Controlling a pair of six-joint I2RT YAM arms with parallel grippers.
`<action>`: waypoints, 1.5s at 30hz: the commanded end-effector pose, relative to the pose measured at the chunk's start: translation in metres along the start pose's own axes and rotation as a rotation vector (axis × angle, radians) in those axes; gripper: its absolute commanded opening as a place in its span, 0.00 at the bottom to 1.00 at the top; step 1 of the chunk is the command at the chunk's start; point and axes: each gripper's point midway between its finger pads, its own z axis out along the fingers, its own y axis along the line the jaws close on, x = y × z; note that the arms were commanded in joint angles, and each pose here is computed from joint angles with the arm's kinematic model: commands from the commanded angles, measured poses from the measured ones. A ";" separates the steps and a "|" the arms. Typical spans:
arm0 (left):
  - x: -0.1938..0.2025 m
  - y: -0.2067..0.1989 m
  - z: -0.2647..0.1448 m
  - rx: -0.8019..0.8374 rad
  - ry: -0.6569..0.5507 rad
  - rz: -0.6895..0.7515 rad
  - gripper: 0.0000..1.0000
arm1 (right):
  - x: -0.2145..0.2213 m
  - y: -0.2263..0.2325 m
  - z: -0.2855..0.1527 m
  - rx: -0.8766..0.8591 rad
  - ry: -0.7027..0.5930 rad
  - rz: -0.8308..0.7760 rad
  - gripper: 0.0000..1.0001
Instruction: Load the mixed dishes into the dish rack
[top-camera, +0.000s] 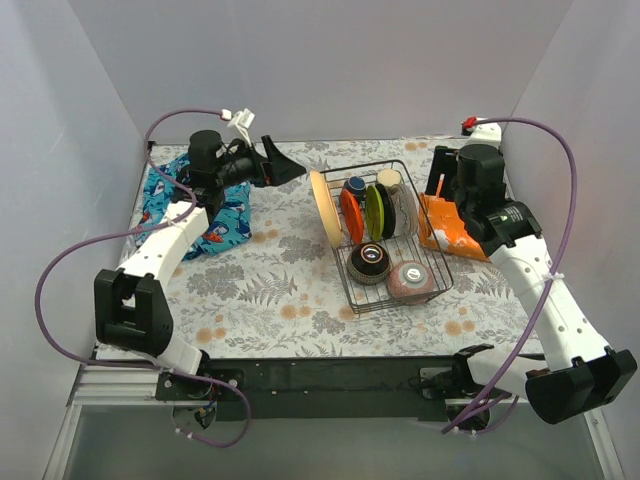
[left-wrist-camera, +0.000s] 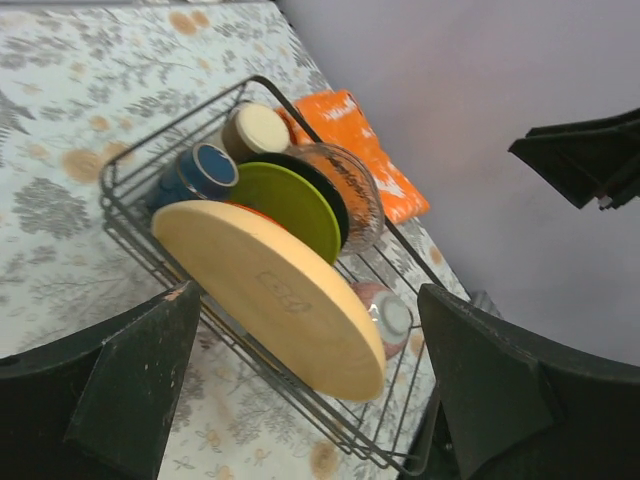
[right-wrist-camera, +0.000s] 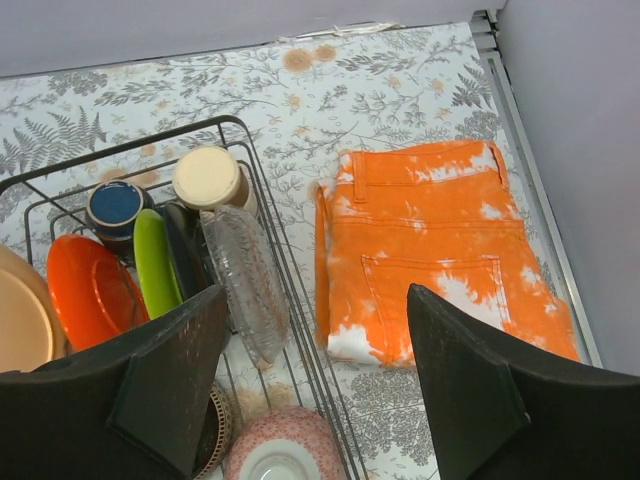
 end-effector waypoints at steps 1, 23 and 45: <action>0.021 -0.026 0.019 0.087 0.066 -0.021 0.87 | 0.007 -0.008 -0.002 -0.027 0.016 0.072 0.80; 0.022 -0.064 0.051 0.139 0.157 -0.051 0.00 | 0.030 -0.029 0.003 0.013 0.076 0.084 0.78; 0.015 -0.047 0.068 -0.225 0.053 -0.439 0.00 | 0.031 -0.030 0.013 0.015 0.102 0.070 0.77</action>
